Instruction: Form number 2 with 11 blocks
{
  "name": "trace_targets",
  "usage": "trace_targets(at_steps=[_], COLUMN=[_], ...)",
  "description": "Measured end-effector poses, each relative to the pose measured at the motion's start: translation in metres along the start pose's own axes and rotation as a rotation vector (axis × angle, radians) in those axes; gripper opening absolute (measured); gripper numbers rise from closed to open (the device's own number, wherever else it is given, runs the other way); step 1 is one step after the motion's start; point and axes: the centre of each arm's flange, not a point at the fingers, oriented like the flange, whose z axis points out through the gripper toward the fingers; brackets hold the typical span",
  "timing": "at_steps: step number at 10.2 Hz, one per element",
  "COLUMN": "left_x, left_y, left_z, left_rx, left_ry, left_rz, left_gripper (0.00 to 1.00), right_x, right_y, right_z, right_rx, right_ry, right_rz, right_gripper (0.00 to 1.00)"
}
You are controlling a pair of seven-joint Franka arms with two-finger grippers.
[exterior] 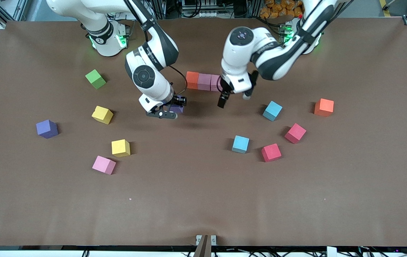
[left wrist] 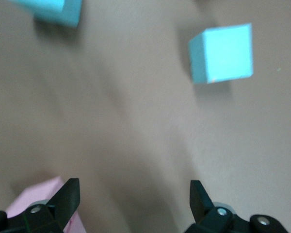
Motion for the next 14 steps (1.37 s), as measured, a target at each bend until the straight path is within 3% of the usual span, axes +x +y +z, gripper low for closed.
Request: trace_targets(at_steps=[4, 9, 11, 14], left_x=[0.109, 0.202, 0.217, 0.209], left_y=[0.015, 0.01, 0.021, 0.054], left_z=[0.024, 0.067, 0.072, 0.058], left_rx=[0.089, 0.205, 0.201, 0.138], left_ry=[0.085, 0.073, 0.055, 0.047], left_rz=[0.353, 0.682, 0.726, 0.782], left_gripper=[1.0, 1.0, 1.0, 1.0], right_x=[-0.028, -0.059, -0.07, -0.078], right_y=[-0.09, -0.136, -0.142, -0.149], right_z=[0.035, 0.083, 0.092, 0.101], right_rx=[-0.004, -0.037, -0.048, -0.054], right_ry=[0.017, 0.009, 0.004, 0.005], right_rz=[-0.005, -0.088, -0.102, -0.043], right_gripper=[0.61, 0.61, 0.61, 0.61])
